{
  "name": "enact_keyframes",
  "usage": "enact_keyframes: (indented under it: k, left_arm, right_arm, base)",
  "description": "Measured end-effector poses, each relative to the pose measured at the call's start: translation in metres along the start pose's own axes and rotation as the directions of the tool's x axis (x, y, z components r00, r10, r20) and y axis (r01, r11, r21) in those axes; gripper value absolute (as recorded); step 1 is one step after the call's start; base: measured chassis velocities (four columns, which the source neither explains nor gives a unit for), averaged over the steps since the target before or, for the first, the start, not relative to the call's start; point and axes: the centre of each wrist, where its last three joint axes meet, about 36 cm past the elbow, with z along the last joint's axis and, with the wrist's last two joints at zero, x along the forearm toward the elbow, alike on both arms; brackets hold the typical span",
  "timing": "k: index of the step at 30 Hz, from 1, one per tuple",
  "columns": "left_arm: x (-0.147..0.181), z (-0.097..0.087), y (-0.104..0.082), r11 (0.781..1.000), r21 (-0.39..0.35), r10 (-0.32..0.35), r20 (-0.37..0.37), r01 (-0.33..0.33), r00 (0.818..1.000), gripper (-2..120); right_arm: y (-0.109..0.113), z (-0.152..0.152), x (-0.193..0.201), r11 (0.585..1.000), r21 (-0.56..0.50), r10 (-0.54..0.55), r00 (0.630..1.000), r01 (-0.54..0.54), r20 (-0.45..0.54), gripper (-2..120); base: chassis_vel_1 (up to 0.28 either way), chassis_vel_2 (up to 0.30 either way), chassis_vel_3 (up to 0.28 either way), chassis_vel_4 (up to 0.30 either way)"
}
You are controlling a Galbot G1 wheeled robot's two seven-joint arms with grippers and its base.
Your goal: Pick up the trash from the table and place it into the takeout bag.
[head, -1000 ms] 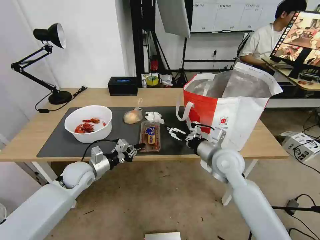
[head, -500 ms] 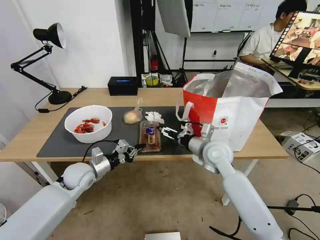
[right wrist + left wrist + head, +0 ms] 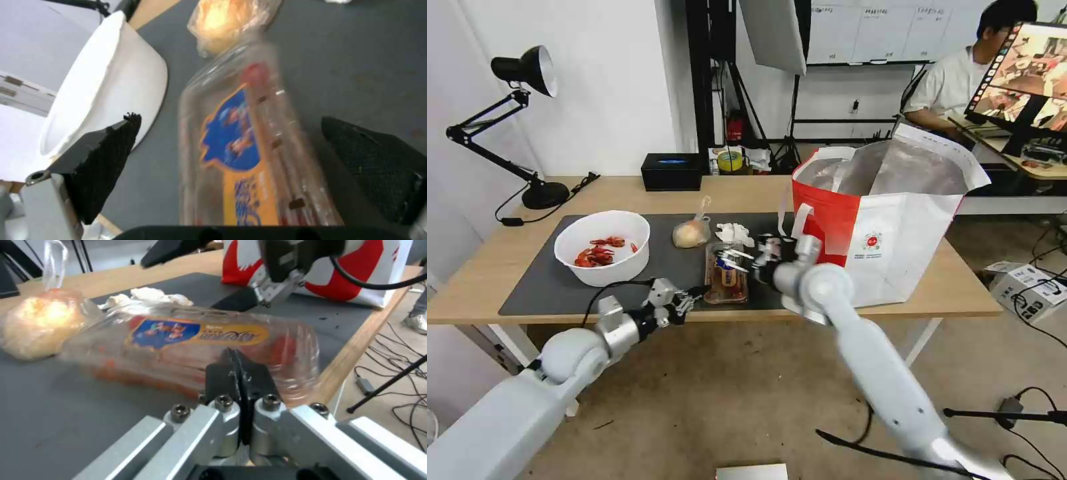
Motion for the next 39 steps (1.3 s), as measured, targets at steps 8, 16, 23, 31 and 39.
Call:
enact_keyframes:
  k: [8,16,23,31,39]
  left_arm:
    - [0.0019,-0.0002,0.0014,1.000,-0.007,-0.005,0.014,0.006,1.000,0]
    - [0.0016,0.0001,0.0047,1.000,-0.010,-0.010,0.019,0.010,1.000,0]
    - [0.0022,-0.0003,0.0058,1.000,-0.013,-0.011,0.022,0.011,1.000,0]
    - [0.0017,-0.0003,0.0049,1.000,-0.013,-0.008,0.027,0.008,1.000,0]
    - [0.0022,0.0003,0.0035,1.000,-0.012,-0.005,0.028,0.005,1.000,0]
  right_arm:
    - [0.0045,0.0039,-0.0109,0.999,0.007,0.049,0.999,-0.049,-0.024,100]
    - [0.0016,0.0011,-0.0099,0.999,-0.010,0.033,0.999,-0.033,-0.037,100]
    - [0.0020,-0.0031,-0.0105,1.000,-0.003,0.024,0.999,-0.024,-0.048,100]
    - [0.0053,-0.0028,-0.0122,1.000,0.015,0.012,0.997,-0.011,-0.070,100]
    - [0.0097,-0.0036,-0.0134,1.000,0.022,-0.009,0.997,0.011,-0.072,100]
  base:
    - [0.000,0.000,0.000,0.000]
    - [0.000,0.000,0.000,0.000]
    - [0.000,0.000,0.000,0.000]
    - [0.000,0.000,0.000,0.000]
    - [0.000,0.000,0.000,0.000]
